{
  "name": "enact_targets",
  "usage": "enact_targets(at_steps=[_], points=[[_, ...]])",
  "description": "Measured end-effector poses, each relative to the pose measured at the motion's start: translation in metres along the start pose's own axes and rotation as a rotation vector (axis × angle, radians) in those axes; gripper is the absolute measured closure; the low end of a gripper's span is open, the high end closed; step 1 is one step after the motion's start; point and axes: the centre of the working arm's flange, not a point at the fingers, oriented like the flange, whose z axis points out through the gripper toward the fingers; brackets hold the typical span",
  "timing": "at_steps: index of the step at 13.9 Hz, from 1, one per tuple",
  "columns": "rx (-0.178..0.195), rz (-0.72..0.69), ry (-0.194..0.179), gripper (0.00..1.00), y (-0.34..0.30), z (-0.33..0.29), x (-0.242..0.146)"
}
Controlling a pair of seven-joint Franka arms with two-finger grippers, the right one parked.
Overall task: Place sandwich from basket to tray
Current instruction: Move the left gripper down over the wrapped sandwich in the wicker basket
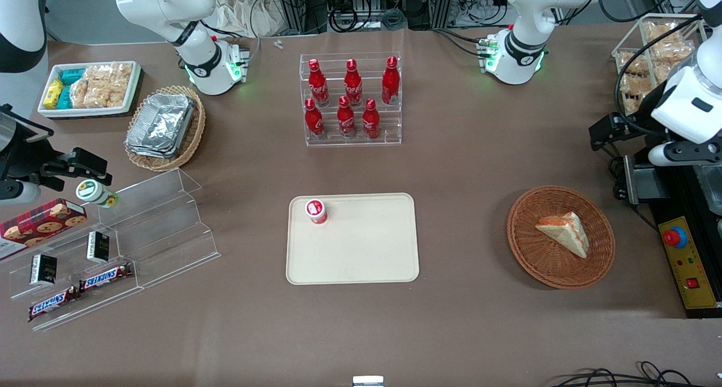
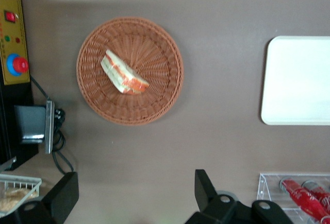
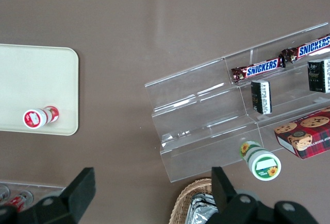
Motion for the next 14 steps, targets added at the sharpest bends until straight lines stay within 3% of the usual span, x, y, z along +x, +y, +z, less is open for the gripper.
enact_targets(at_steps=[3, 7, 10, 14], points=[[-0.002, -0.010, 0.007, 0.00, 0.012, -0.001, -0.001], [0.000, -0.139, 0.003, 0.00, 0.022, 0.001, -0.002], [0.005, -0.378, 0.002, 0.00, 0.008, 0.020, 0.014], [0.021, -0.652, -0.011, 0.00, -0.005, 0.110, 0.052]])
